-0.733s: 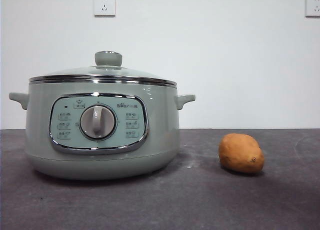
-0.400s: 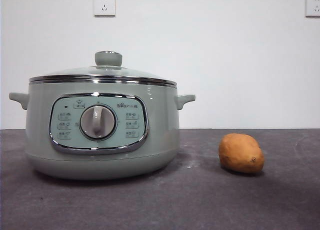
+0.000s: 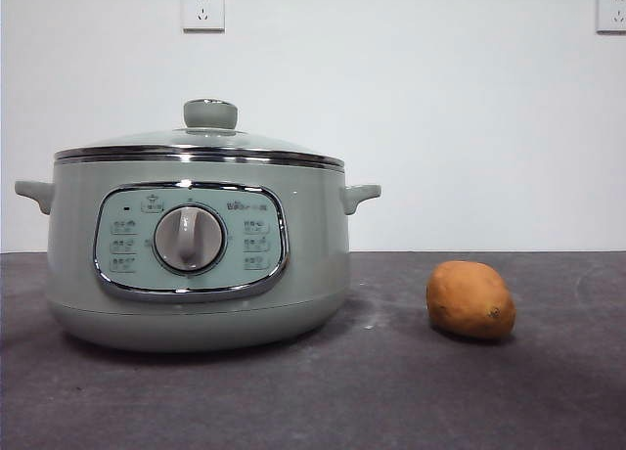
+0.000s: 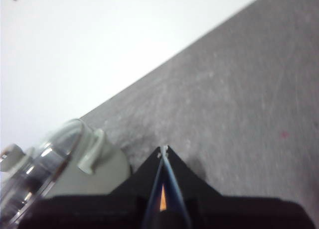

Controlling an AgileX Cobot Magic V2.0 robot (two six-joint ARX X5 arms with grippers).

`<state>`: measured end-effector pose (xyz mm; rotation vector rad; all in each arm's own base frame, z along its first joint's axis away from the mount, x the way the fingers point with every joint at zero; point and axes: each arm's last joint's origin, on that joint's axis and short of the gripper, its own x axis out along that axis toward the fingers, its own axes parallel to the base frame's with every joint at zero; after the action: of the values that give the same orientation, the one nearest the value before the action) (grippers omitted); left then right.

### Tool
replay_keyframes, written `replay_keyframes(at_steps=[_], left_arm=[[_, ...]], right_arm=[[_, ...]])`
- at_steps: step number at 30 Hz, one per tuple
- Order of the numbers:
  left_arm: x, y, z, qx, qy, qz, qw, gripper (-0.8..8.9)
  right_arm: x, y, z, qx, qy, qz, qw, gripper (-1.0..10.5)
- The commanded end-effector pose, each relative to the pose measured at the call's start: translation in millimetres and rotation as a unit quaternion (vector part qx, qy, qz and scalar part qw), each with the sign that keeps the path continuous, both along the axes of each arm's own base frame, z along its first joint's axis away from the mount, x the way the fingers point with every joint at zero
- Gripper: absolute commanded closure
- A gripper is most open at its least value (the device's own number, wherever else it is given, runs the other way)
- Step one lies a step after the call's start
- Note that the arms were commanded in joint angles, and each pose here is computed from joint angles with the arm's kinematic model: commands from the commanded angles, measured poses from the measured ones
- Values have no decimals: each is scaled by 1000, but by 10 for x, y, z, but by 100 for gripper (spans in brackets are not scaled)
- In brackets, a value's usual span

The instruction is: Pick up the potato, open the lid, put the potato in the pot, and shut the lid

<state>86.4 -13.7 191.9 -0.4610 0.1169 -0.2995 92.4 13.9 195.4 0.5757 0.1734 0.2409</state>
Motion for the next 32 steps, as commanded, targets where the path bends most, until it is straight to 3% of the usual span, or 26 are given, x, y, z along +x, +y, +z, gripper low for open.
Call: replay_keyframes(at_steps=[1,6,11,19,24,26,29,30,32], left_arm=[[-50,6,189,41,-21,-1,999,820],[-95,9,579,111,-26,-5,993,820],[-20,3,976,148,-8,-13,989,820],[308,-31,1518,162,38,-37,985,817],[575,-82,1683,152,64,-96,982,804],[679,-102,1698,146,73,-118,979,700],[808,-123,1680,137,88,-136,977,458],[842,-126,1663,134,95,-136,977,429],[893,-130,1629,133,107,-138,976,433]], right_arm=[[16,2,233,-43,-18,4,999,958],[129,12,710,-72,-30,7,997,958],[318,32,1115,-103,-31,14,994,958],[716,106,1435,-174,45,105,978,946],[951,156,1394,-177,99,171,964,931],[1010,171,1357,-176,104,191,960,812],[1072,179,1307,-173,118,195,958,511],[1088,180,1294,-173,121,196,958,429],[1107,182,1277,-172,126,197,957,401]])
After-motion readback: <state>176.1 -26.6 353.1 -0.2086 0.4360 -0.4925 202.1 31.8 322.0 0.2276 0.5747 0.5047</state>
